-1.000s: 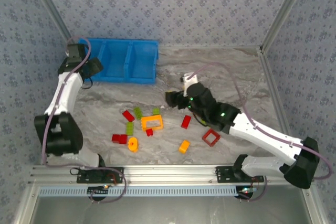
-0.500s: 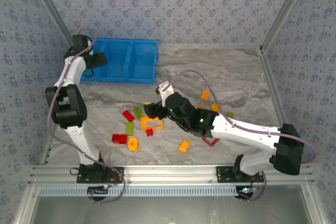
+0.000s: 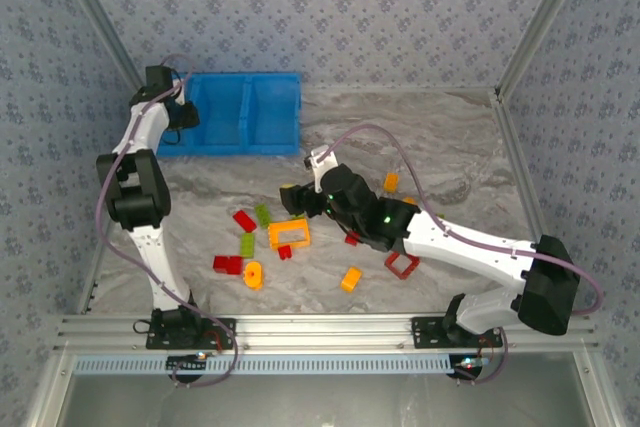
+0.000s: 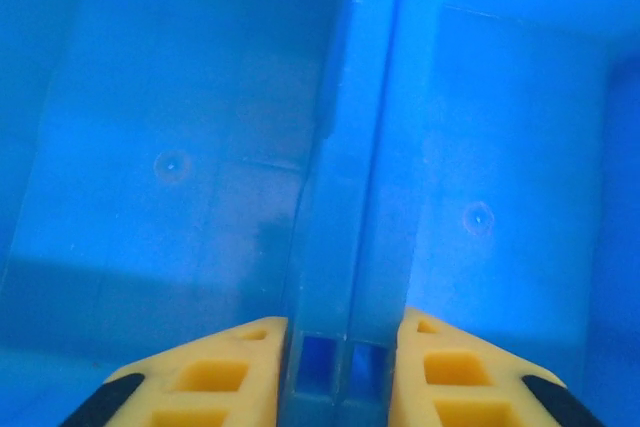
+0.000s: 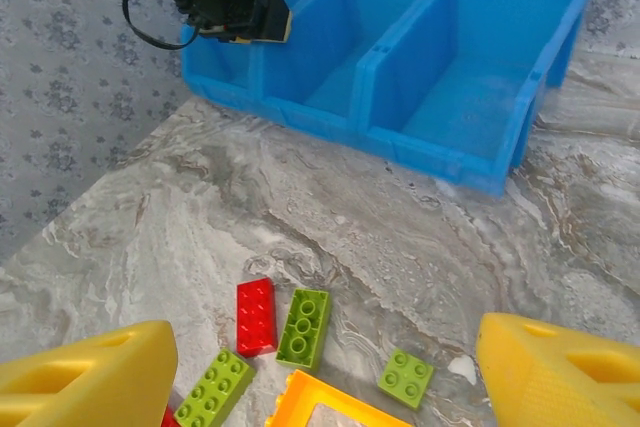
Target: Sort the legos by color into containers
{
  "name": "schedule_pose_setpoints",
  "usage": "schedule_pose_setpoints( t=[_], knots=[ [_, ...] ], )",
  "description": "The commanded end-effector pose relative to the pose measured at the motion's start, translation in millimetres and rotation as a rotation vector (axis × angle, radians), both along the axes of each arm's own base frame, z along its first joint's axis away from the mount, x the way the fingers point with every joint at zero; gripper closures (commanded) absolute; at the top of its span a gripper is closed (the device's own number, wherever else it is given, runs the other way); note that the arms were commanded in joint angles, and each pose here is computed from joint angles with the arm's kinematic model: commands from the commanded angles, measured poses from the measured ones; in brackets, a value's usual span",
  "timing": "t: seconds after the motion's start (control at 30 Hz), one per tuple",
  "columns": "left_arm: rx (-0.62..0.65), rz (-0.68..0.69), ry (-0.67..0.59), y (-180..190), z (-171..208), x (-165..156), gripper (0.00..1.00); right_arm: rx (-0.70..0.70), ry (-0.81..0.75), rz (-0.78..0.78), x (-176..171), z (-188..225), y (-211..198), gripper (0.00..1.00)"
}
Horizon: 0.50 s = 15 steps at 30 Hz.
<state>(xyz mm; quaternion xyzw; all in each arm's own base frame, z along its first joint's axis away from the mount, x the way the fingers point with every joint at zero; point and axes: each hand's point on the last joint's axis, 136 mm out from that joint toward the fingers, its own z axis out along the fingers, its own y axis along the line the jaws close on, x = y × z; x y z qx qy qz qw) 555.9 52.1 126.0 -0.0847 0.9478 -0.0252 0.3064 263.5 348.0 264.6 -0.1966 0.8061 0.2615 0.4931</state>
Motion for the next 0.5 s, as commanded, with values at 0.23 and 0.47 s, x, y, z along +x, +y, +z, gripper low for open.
schedule_pose_setpoints(
  t=[0.23,0.47],
  knots=[
    [-0.072,-0.054,-0.059,-61,25,-7,1.0,-0.005,-0.006,-0.095,5,14,-35,0.19],
    [-0.147,-0.097,-0.097,-133,35,-23,1.0,-0.049,-0.005,-0.2,3,15,-86,0.19]
  ],
)
